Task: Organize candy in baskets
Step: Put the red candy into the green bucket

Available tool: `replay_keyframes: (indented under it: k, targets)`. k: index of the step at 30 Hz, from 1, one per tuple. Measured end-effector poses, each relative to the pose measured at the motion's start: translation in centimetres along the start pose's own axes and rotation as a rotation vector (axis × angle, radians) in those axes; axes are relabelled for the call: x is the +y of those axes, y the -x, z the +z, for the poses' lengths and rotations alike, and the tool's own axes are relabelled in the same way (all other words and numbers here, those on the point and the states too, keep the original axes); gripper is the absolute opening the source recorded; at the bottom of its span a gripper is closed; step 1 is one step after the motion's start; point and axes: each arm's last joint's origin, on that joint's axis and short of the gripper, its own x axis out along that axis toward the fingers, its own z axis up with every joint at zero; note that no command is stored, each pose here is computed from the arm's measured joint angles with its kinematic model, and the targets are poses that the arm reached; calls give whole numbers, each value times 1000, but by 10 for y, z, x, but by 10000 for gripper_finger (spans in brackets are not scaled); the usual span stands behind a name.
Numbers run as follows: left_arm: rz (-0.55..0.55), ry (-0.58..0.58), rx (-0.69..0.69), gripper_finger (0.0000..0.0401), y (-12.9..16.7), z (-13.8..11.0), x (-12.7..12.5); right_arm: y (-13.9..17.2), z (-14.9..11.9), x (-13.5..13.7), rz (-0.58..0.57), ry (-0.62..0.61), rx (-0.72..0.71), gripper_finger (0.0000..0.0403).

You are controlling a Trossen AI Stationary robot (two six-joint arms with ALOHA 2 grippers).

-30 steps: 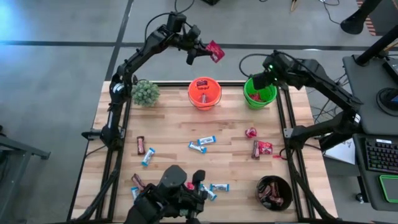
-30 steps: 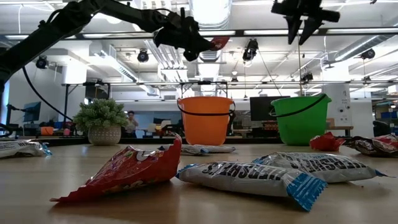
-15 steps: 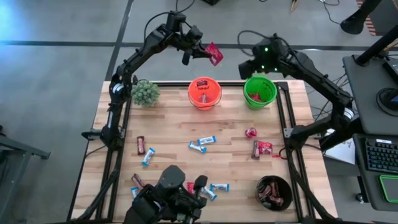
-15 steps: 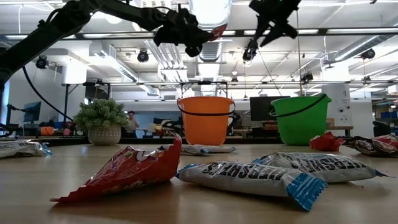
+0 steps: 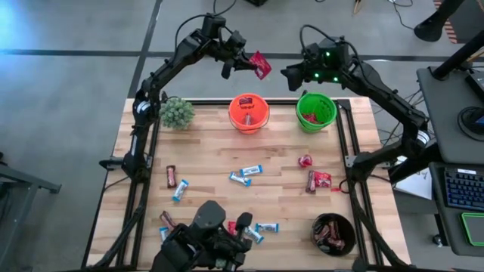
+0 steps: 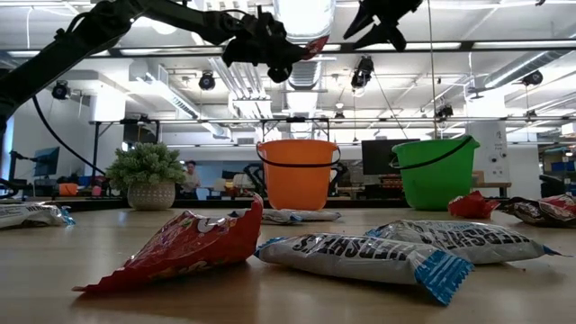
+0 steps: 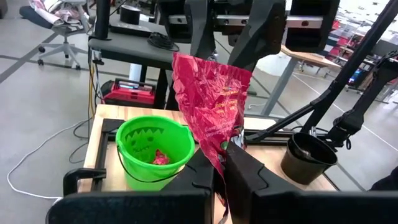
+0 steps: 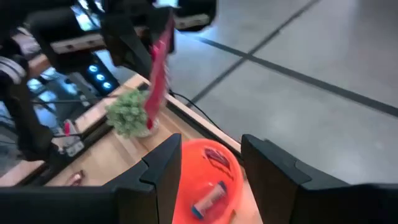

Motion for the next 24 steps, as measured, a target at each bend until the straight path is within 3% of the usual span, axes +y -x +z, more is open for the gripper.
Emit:
replay_keyframes:
  k: [4,9,24]
  targets:
    - [8,3,1,0,0,0,0,-17,0,2,87,16,7,160]
    - [55,4,7,0,2,0,2,-26,-4,5,98,20,30,160]
    - [55,3,7,0,2,0,2,-50,-1,6,142,49,-16,160]
